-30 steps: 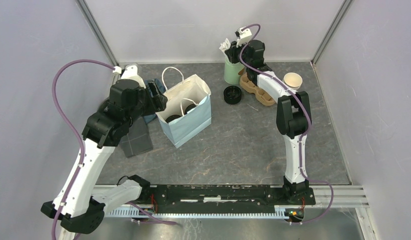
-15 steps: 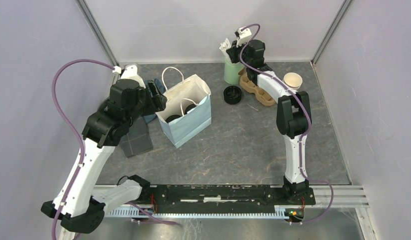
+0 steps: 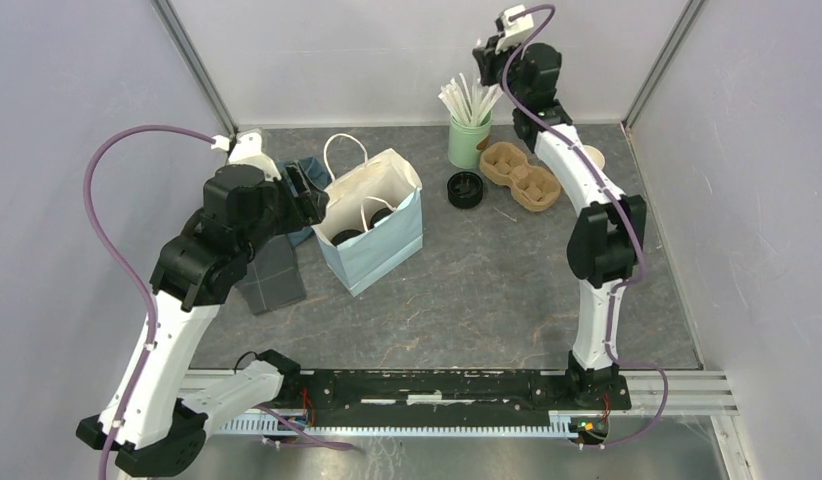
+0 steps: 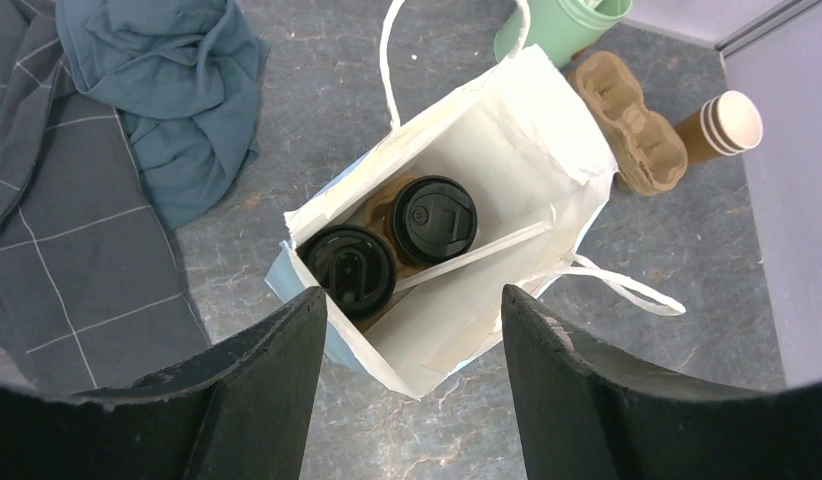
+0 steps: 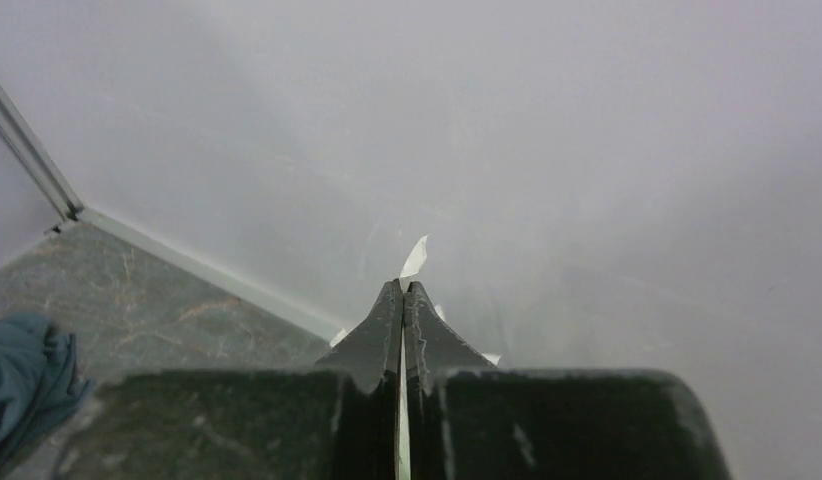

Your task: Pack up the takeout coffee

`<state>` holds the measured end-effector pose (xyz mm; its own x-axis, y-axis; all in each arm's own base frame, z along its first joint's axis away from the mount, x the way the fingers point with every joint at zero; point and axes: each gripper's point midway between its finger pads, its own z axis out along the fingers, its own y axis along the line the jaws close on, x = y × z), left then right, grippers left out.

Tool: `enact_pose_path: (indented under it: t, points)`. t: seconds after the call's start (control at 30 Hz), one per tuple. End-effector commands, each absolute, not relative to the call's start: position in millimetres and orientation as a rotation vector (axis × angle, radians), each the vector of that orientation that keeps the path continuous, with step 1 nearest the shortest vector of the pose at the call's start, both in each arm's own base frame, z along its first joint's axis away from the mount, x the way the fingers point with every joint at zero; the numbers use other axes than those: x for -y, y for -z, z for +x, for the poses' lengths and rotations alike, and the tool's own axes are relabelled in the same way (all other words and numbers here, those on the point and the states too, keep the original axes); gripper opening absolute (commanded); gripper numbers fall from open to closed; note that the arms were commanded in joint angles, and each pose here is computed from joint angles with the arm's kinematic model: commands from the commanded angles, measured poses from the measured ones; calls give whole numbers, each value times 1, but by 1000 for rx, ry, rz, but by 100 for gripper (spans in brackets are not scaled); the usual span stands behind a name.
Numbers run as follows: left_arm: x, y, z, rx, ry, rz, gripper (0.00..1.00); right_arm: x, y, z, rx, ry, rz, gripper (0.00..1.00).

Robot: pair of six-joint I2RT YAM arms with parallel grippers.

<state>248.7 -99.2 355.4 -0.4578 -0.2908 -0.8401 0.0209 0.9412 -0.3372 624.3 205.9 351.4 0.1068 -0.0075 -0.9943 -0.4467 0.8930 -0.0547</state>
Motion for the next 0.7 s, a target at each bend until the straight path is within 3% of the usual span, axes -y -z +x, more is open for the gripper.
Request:
enact_pose_path:
  t: [0.0, 0.2, 0.4, 0.67]
  points:
    - [98, -391, 244, -1905, 415, -165, 71, -192, -467, 582, -1220, -318, -351, 0]
    - [99, -405, 244, -1864, 428, -142, 72, -197, -525, 536, -1128, -483, -323, 0]
    - [100, -408, 245, -1838, 438, -127, 72, -245, -592, 405, -812, -975, -425, 0]
    - [98, -417, 238, -1814, 463, -140, 72, -347, -566, 308, -816, -1105, -712, 0]
